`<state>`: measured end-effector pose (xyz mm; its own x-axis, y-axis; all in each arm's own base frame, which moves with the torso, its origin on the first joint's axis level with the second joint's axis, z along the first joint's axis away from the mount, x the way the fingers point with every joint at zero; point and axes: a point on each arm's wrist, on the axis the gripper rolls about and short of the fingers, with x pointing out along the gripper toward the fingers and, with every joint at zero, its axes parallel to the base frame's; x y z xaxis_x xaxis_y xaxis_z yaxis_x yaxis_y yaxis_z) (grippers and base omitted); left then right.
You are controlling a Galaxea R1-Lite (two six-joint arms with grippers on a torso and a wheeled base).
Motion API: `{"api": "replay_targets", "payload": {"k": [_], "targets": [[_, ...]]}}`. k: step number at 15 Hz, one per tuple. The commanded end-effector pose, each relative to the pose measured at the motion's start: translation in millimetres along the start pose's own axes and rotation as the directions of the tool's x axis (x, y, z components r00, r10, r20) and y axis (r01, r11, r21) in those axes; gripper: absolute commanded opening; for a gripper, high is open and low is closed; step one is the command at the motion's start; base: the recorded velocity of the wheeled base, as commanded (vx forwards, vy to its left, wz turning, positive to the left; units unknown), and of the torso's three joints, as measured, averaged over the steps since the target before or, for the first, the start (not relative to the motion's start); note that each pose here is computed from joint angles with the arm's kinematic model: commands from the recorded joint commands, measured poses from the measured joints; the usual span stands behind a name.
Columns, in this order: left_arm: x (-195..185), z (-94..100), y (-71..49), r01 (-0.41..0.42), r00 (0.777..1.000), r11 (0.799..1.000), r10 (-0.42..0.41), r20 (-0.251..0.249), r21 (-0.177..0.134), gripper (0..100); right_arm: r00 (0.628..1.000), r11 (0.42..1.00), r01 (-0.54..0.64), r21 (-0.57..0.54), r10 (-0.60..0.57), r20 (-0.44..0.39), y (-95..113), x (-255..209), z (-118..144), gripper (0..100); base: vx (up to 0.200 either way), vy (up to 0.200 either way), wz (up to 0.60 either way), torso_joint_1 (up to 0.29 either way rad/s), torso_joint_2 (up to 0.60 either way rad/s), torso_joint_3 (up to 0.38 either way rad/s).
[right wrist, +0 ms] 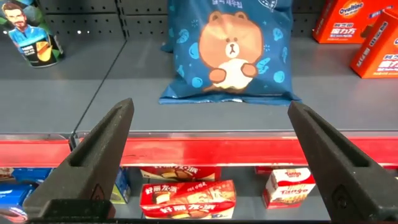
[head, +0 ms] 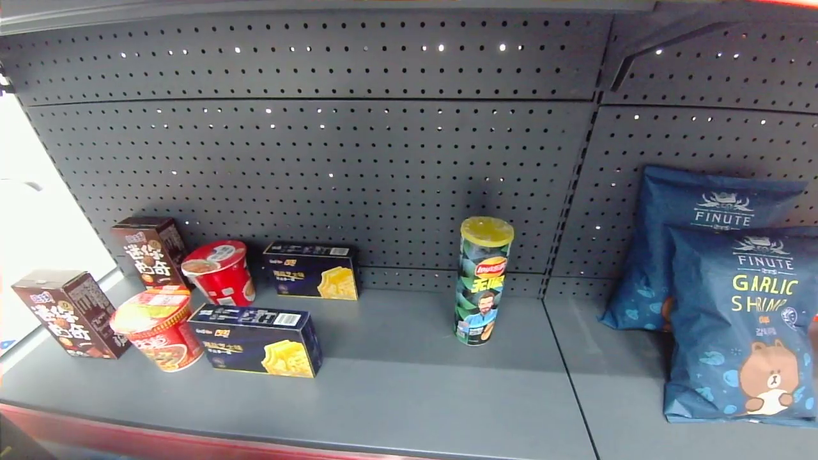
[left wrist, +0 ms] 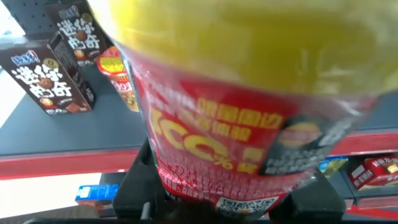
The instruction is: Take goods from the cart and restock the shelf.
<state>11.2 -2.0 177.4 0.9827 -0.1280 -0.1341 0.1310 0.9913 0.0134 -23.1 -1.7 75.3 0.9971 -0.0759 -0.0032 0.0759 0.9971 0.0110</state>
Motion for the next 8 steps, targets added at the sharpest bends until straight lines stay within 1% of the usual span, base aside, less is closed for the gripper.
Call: {"api": "replay_targets", "payload": {"k": [1,2,8], "targets": [[0.2,-2.3,-0.1,0.001,1.0,1.0,-0.001,-0.005,-0.001,0,1.0,1.0,-0.001,-0.001,0.001,-0.001,0.0,0.1,0.0,100,0.0,0.0,-0.6,-0.007,0.0,0.002],[0.3,-1.9,-0.1,0.001,1.0,1.0,-0.001,-0.005,-0.001,0,1.0,1.0,-0.001,-0.001,0.001,-0.001,0.0,0.1,0.0,100,0.0,0.0,-0.6,0.002,0.0,0.007],[1.0,-4.0,-0.1,0.001,1.0,1.0,-0.001,-0.013,-0.008,0,1.0,1.0,-0.001,-0.001,0.001,-0.001,0.0,0.1,0.0,100,0.0,0.0,0.0,0.0,0.0,0.0]]}}
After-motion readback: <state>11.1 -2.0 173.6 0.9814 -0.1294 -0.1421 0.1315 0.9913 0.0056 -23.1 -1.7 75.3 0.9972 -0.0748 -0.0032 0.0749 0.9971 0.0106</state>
